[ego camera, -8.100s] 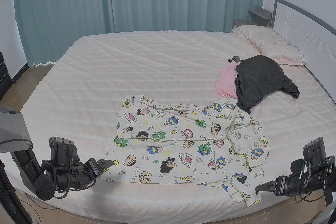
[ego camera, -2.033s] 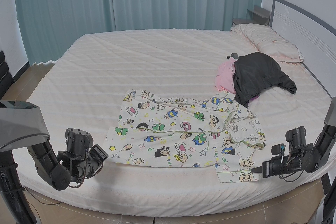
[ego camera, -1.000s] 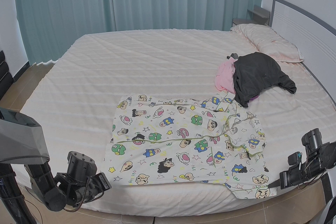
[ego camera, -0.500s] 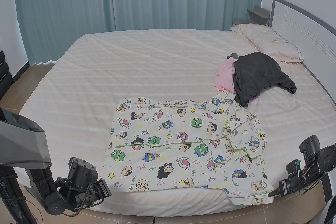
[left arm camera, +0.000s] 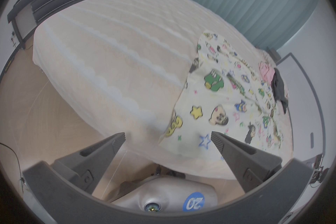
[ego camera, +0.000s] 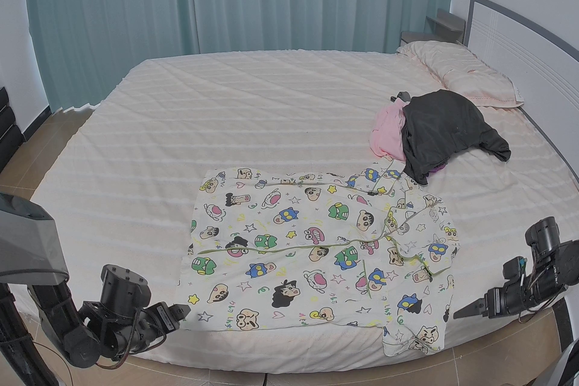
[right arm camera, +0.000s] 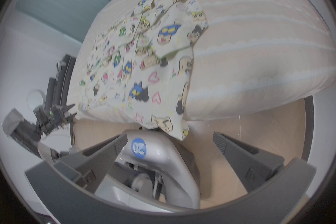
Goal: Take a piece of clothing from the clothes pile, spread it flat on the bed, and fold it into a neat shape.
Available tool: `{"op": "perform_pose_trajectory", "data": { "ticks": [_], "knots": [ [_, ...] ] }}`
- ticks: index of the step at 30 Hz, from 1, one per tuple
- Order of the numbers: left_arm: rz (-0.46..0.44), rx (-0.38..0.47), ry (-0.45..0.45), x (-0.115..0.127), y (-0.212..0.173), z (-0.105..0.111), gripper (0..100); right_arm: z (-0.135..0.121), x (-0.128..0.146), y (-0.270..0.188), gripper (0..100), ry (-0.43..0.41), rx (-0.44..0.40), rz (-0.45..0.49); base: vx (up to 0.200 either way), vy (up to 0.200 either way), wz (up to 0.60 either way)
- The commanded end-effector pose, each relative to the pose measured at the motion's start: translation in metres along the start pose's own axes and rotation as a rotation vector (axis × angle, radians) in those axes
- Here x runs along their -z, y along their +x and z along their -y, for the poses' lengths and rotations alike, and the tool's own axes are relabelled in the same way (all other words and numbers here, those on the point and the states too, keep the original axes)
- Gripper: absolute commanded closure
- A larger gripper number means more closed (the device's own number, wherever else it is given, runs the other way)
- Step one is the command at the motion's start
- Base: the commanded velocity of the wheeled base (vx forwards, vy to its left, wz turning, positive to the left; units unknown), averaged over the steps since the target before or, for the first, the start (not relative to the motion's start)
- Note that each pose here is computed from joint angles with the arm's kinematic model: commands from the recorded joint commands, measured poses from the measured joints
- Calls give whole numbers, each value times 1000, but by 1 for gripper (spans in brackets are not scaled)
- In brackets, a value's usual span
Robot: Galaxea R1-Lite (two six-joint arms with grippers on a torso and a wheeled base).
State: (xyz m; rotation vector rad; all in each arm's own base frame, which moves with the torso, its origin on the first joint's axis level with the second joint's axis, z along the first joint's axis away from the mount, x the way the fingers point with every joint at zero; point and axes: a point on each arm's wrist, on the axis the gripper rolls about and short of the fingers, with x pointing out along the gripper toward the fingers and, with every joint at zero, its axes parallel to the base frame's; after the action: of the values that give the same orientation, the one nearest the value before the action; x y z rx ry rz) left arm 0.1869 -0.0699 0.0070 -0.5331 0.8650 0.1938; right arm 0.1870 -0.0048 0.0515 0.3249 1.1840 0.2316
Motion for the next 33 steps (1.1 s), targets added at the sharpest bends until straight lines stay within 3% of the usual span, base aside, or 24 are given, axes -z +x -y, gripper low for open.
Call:
{"op": "perform_pose_trajectory", "data": {
  "ticks": [1,6,13,22,28,33],
  "knots": [
    [119,75,-29,-25,-13,6,0,-8,-29,-14,0,77,-24,137,0,0,0],
    [176,120,-34,-40,-13,18,0,-15,-46,-14,0,118,-53,209,0,0,0],
    [203,165,-80,-53,-7,29,0,-34,-86,-6,0,263,-147,354,86,0,0],
    [171,178,-93,-51,-5,28,0,-63,-127,29,0,372,-156,439,200,0,0],
    [152,159,-94,-48,2,26,0,-86,-161,63,0,459,-132,520,0,0,0],
    [138,157,-95,-44,2,26,0,-91,-170,77,0,475,-136,521,0,0,0]
  ]
}}
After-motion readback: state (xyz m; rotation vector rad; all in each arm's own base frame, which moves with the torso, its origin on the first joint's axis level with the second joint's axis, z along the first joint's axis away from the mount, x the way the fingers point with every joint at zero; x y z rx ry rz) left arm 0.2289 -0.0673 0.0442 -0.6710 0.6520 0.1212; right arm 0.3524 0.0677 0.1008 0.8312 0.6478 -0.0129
